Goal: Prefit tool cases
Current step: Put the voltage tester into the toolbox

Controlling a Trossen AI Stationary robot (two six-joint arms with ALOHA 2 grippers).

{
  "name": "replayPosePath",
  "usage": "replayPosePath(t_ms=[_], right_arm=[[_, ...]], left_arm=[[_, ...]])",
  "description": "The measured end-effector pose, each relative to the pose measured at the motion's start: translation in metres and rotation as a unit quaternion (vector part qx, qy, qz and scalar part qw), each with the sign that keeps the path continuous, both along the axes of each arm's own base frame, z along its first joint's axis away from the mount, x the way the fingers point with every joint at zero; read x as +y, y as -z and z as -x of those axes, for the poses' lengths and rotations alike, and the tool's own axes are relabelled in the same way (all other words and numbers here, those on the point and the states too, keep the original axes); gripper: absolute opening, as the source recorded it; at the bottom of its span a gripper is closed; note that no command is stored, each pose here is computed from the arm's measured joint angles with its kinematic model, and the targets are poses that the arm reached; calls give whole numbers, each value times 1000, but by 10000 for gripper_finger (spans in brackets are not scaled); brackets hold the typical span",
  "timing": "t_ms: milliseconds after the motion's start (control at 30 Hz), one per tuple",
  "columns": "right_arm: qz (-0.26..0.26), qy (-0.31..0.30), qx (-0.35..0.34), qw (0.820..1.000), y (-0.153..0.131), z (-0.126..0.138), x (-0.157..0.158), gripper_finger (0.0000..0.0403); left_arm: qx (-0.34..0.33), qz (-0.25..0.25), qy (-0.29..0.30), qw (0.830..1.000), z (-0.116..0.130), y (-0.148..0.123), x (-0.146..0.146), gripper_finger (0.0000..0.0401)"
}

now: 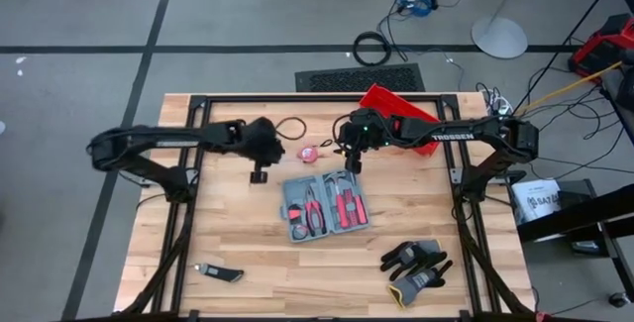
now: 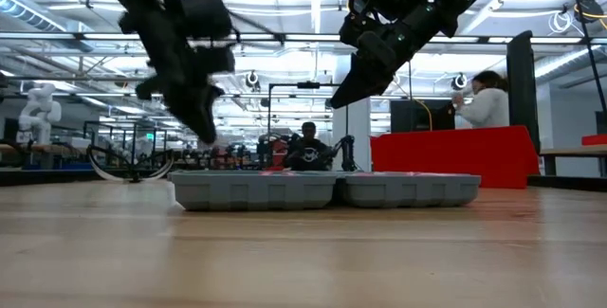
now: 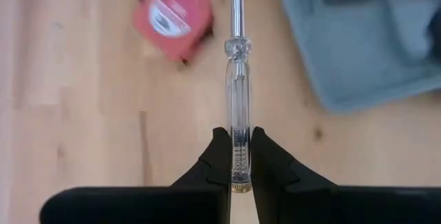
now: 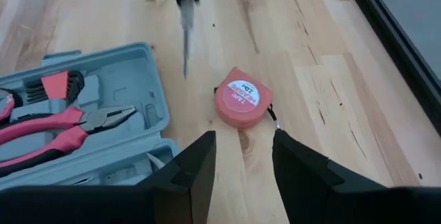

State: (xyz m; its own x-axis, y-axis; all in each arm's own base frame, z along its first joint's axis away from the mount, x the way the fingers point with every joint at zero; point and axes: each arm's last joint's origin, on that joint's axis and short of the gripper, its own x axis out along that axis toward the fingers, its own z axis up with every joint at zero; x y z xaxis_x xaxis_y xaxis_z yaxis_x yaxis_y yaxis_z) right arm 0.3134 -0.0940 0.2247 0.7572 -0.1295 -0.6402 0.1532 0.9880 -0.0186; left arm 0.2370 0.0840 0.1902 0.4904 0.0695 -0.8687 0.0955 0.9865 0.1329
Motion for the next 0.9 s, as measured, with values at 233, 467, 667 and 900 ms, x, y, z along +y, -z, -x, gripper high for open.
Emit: replayPosePath(t_ms=[233,467,667,900], right_arm=[[-10,53,5,999,1,1,-2,135],[-29,58,72,995,9,11,1,135],[-47,55,123,990,11,22,8,135],[-5,38,82,996,-13,30,11,135]], left_arm=[[-170,42,-96,980,7,-52,-18,25],[-341,225,-199,891,-44,-61,-52,3],[-324,253,-216,886,-60,-42,-76,3],[-348,211,-205,890,-55,-52,-88,2]])
